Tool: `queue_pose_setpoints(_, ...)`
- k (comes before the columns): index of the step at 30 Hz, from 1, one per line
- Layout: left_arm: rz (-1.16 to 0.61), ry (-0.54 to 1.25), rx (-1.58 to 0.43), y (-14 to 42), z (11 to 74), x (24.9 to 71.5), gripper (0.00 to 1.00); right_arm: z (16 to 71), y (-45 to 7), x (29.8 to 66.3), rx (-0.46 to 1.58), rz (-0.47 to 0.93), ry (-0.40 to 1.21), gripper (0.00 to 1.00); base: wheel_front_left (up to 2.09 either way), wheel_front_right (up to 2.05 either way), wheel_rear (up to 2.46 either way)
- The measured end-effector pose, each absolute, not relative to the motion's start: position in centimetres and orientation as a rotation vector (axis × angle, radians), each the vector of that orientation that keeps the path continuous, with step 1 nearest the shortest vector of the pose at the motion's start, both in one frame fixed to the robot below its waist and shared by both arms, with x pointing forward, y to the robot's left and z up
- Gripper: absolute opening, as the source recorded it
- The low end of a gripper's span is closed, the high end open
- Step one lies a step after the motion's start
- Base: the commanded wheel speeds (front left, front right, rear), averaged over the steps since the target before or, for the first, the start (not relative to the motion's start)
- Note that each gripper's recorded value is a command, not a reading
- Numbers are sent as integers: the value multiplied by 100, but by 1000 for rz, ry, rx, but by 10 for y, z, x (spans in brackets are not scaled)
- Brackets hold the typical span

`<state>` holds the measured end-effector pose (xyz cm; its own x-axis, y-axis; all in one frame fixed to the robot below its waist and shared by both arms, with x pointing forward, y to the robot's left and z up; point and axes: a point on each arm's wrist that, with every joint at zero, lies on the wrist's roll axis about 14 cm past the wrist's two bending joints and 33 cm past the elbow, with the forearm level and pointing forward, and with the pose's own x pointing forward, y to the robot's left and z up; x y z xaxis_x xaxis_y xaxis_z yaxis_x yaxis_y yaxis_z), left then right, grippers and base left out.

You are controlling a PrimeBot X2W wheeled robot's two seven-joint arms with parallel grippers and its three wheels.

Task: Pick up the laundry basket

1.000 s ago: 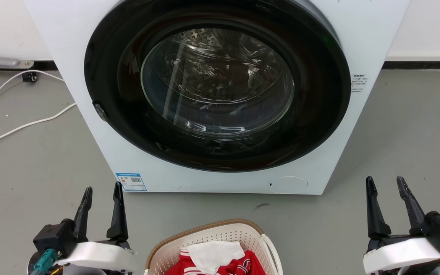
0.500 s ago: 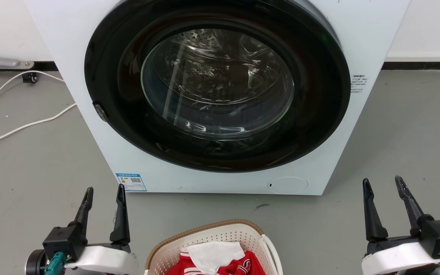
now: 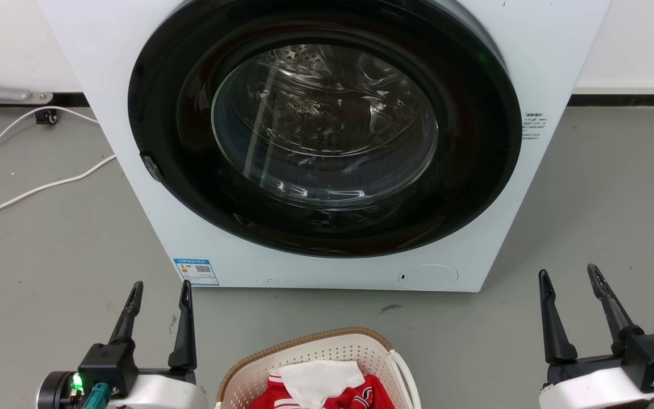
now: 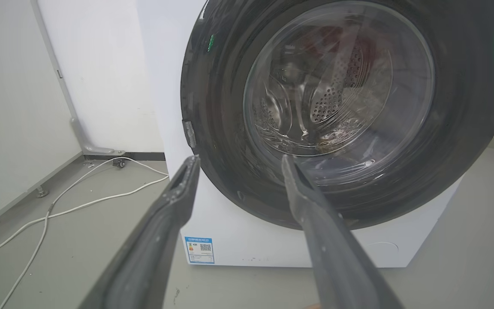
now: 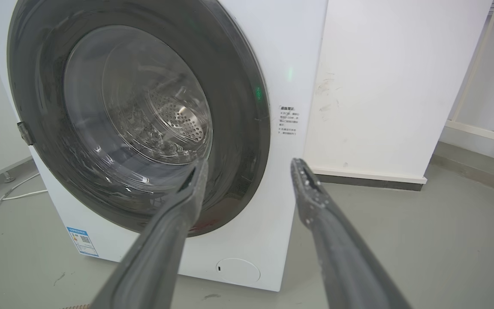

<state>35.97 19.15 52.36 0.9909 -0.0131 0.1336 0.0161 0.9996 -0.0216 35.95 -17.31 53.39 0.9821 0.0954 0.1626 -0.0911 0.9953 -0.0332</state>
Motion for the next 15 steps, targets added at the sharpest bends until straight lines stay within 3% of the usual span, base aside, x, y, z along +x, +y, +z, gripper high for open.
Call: queue_pose_setpoints(15, -11, -129, 1, 192, 521, 357, 100, 527, -174, 358, -12, 91, -148, 100, 0, 0, 0)
